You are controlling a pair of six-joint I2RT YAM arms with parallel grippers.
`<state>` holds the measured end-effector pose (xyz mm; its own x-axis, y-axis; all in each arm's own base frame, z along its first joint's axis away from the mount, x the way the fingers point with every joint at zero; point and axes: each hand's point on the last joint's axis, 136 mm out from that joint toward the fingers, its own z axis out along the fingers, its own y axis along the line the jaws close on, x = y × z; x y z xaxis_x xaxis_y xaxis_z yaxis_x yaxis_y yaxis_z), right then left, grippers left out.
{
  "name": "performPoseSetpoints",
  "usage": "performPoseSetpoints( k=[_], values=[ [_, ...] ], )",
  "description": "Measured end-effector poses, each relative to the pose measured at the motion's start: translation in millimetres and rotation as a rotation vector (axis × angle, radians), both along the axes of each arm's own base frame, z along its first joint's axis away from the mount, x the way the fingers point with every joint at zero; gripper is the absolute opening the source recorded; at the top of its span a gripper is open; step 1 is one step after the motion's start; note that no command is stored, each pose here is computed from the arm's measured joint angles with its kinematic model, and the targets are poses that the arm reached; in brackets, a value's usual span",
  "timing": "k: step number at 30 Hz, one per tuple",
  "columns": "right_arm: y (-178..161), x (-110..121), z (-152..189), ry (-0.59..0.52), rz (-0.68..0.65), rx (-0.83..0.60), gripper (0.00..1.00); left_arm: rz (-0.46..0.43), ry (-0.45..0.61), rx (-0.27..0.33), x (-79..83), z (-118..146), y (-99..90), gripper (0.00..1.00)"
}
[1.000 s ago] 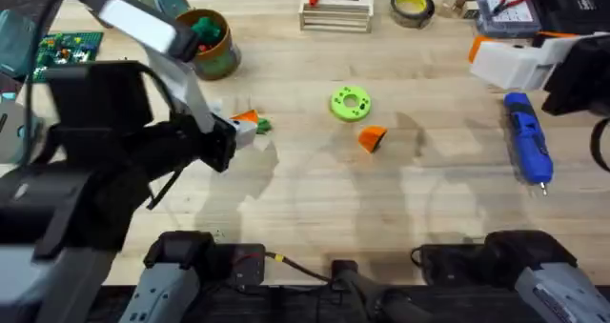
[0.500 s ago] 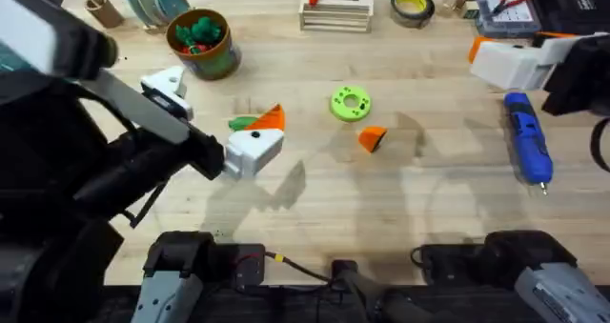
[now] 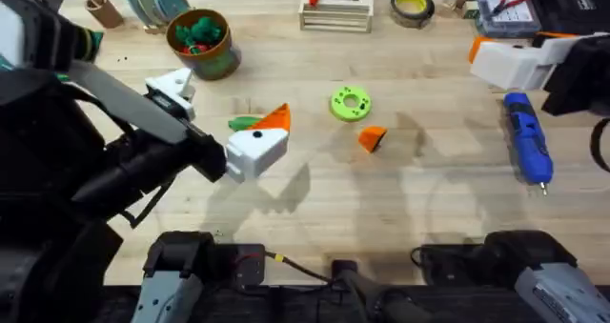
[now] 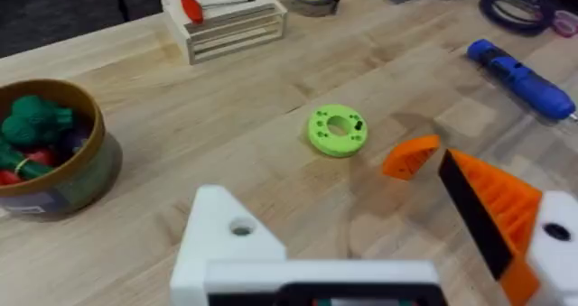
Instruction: Pick up the gripper from the table and insert it into the empty holder that is missing its gripper. Then pick up a screw, insert it into the mounting hole, and use the screwdriver to tighten it. Finally, clean up the table by picking up the vegetable and placing it into the bucket.
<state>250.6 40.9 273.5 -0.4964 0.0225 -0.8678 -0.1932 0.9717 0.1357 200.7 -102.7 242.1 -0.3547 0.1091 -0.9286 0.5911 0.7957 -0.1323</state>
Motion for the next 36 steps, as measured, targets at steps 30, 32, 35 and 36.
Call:
performPoseSetpoints(
  k=[30, 32, 35, 36],
  values=[
    [0, 0, 0, 0.0, 0.0, 0.0, 0.991, 0.022, -0.163, 0.001, 14.6, 33, 2.9, 0.992],
    [0, 0, 0, 0.0, 0.0, 0.0, 0.991, 0.04, -0.164, 0.008, 16.2, 32, 5.6, 0.993],
    [0, 0, 0, 0.0, 0.0, 0.0, 0.992, 0.07, -0.169, 0.019, 18.4, 32, 10.2, 0.993],
    [0, 0, 0, 0.0, 0.0, 0.0, 0.991, 0.081, -0.175, 0.023, 18.4, 33, 11.8, 0.993]
  ],
)
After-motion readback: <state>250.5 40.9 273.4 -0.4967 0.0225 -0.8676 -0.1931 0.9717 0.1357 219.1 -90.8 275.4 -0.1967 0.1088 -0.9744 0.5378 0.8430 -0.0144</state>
